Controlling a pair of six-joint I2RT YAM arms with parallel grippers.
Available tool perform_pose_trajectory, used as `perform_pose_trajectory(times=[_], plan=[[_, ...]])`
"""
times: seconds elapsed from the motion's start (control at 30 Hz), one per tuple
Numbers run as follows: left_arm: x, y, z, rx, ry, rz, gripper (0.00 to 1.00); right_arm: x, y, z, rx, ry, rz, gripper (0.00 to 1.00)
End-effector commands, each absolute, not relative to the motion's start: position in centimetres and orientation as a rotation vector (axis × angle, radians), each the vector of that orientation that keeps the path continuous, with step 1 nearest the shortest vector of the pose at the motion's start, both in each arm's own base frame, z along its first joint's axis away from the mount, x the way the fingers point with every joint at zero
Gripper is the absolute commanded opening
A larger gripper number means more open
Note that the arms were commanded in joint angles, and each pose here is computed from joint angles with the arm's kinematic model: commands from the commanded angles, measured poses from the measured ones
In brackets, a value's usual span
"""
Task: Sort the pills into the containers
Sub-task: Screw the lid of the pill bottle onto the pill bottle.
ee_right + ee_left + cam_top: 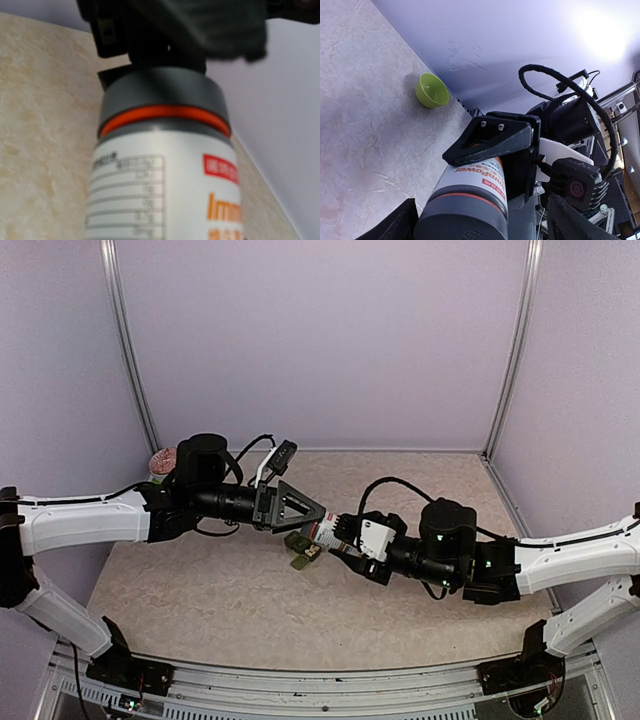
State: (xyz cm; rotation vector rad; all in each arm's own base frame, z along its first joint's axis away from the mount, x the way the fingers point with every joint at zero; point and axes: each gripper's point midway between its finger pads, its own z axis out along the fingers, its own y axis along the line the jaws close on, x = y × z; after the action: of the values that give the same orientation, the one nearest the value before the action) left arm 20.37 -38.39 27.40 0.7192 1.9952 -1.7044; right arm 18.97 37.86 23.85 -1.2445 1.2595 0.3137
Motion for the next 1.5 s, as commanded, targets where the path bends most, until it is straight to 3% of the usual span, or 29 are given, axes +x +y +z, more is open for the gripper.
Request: perform_pose_trajectory(times=[0.0,0.2,0.57,0.7,0.73,0.77,0.8,1.47], plan=[[20.1,-39.0,28.7,0.762,1.94,-1.732,0.8,19.7,38.0,25.9,-1.183,1.237,0.267,0.09],[19.9,-39.0,28.9,0.783,1.922,-1.726,0.65,19.9,37.9,25.5,-1.165,1.263,0.273,0.09],[18.2,-39.2,31.0,0.933,1.729,-1.664,0.65,18.1,38.6,26.8,-0.988,1.36,0.739,0.08],[18.1,-38.9,31.8,0.934,1.683,-1.647,0.71,17.8,38.2,27.2,-0.957,1.37,0.82,0.08],[18.4,-38.7,32.0,0.916,1.68,-1.636,0.77,17.9,38.1,27.2,-0.951,1.381,0.808,0.08],[18.7,-38.6,32.3,0.896,1.676,-1.625,0.95,18.2,37.9,27.2,-0.943,1.392,0.792,0.08],[19.0,-38.4,32.6,0.879,1.672,-1.621,0.98,18.4,37.8,27.1,-0.938,1.4,0.775,0.07],[22.0,-38.6,31.2,0.7,1.759,-1.59,0.99,20.6,36.8,29.0,-0.798,1.394,0.672,0.07]])
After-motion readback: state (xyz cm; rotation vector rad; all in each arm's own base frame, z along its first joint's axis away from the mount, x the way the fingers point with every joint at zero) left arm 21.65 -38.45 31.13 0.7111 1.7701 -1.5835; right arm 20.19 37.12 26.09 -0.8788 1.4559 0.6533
